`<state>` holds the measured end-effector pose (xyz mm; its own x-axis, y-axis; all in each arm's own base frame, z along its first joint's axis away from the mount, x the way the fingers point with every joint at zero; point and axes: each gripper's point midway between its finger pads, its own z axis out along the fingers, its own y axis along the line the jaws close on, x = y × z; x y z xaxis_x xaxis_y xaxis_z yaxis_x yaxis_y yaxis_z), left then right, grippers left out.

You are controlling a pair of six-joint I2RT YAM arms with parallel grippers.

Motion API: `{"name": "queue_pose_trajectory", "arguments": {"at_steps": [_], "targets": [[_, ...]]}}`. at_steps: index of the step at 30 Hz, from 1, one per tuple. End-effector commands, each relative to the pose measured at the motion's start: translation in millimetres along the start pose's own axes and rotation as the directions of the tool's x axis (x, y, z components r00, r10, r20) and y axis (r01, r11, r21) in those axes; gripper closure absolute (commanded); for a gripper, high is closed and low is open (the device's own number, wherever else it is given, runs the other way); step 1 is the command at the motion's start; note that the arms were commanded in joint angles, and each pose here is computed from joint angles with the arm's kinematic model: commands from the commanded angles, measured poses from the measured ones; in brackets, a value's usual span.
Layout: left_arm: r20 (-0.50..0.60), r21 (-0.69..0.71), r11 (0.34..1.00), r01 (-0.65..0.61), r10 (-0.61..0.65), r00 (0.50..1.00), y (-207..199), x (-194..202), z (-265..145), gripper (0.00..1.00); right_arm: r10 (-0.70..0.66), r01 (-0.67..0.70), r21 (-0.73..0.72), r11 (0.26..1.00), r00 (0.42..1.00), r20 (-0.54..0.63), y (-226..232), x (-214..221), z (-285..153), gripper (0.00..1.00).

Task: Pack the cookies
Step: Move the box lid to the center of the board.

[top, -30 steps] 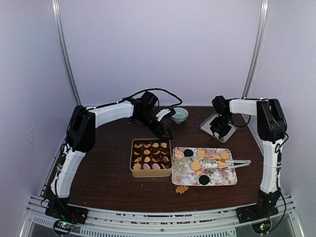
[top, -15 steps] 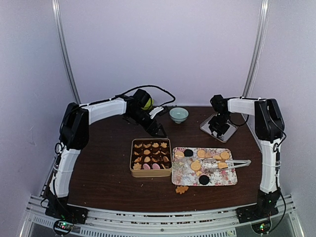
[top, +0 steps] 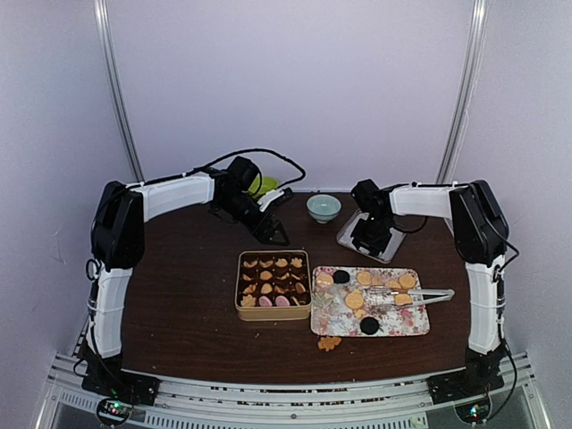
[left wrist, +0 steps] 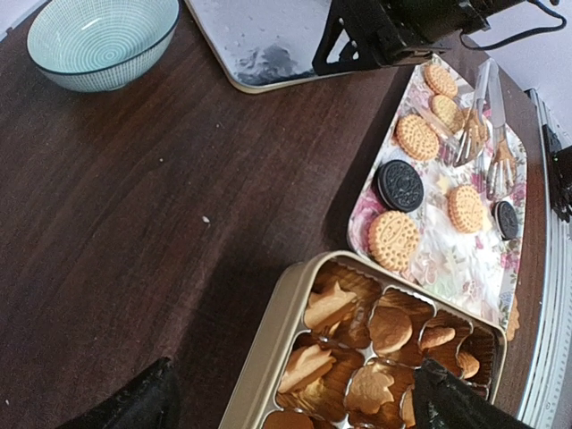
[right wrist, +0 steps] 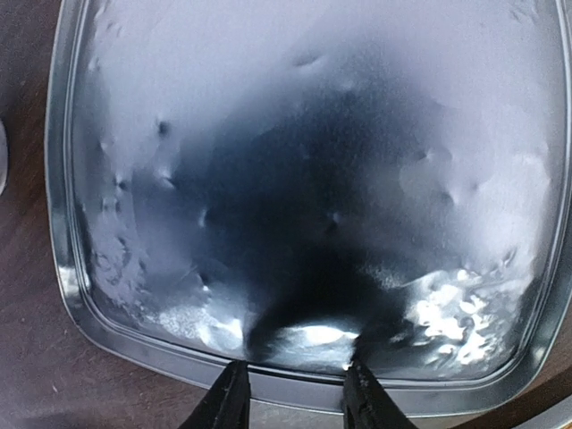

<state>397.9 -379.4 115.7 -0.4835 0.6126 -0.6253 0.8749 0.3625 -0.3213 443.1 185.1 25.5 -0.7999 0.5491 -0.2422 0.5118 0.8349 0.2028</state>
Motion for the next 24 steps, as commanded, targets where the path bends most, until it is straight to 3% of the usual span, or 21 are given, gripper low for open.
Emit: {"name": "queue_pose_trajectory", "arguments": {"at_steps": [1, 7, 13, 20, 24], "targets": [[0.037, -0.013, 0.999, -0.044, 0.045, 0.998, -6, -10, -22, 0.07, -0.056, 0.053, -0.055, 0.997, 0.996, -0.065, 16, 26, 0, 0.63], [0.043, -0.015, 0.998, -0.053, 0.054, 0.998, -8, -10, -34, 0.07, -0.213, 0.213, -0.053, 0.976, 0.977, 0.021, 25, 15, -22, 0.55], [0.041, -0.005, 0.998, -0.055, 0.055, 0.998, -10, -9, -36, 0.07, -0.381, 0.384, -0.021, 0.923, 0.921, 0.077, 44, 18, -26, 0.43], [0.03, -0.008, 0.999, -0.041, 0.042, 0.999, -5, -3, -39, 0.07, -0.512, 0.514, -0.022, 0.858, 0.857, 0.06, 49, 25, -17, 0.4], [0.035, -0.009, 0.999, -0.038, 0.038, 0.999, -3, -4, -41, 0.07, -0.558, 0.556, 0.058, 0.829, 0.829, 0.031, 35, 22, -10, 0.41]]}}
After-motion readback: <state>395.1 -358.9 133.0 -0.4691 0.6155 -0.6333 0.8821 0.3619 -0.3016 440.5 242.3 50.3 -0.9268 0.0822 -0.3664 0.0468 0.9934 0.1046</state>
